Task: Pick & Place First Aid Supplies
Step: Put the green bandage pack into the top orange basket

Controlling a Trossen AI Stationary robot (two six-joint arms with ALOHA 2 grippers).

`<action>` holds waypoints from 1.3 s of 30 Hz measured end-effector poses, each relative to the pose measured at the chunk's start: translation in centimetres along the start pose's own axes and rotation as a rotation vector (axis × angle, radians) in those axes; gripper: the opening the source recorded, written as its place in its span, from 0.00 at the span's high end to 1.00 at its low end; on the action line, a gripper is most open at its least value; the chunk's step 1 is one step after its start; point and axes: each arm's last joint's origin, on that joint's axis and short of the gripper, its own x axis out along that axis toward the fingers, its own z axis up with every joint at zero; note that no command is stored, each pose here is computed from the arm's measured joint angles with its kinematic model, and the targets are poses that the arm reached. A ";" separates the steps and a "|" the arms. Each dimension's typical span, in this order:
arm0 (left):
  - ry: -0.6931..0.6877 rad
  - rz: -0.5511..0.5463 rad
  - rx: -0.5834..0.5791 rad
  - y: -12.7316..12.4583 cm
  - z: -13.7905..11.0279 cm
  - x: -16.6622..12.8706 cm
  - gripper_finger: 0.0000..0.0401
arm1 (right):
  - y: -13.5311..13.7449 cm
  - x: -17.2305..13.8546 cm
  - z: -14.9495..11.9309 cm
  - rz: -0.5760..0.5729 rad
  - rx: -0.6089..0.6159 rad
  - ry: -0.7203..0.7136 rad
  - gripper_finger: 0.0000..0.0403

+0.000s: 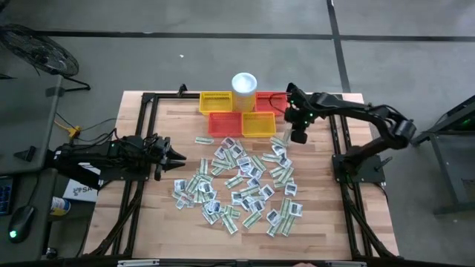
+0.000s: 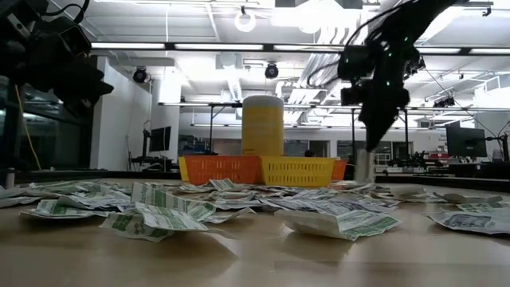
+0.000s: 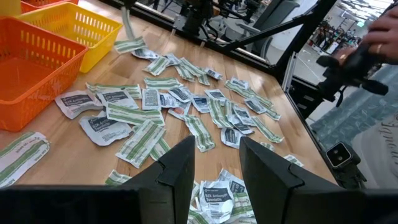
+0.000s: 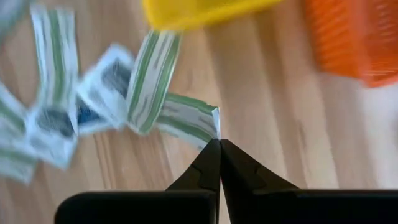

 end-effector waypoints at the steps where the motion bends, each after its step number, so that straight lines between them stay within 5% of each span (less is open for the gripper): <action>1: 0.000 0.000 0.000 0.0 0.0 0.0 0.68 | 0.0 -0.4 0.1 -0.011 0.035 -0.023 1.00; 18: 0.000 0.000 0.000 0.0 0.0 0.0 0.68 | -2.5 -2.9 3.1 -0.184 0.639 -0.496 1.00; 28: 0.000 0.000 0.000 0.0 0.0 0.0 0.68 | -4.8 -0.4 3.2 -0.184 0.917 -0.493 1.00; 39: 0.000 0.000 0.000 0.0 0.0 0.0 0.68 | -5.9 3.3 4.0 -0.146 1.031 -0.484 0.99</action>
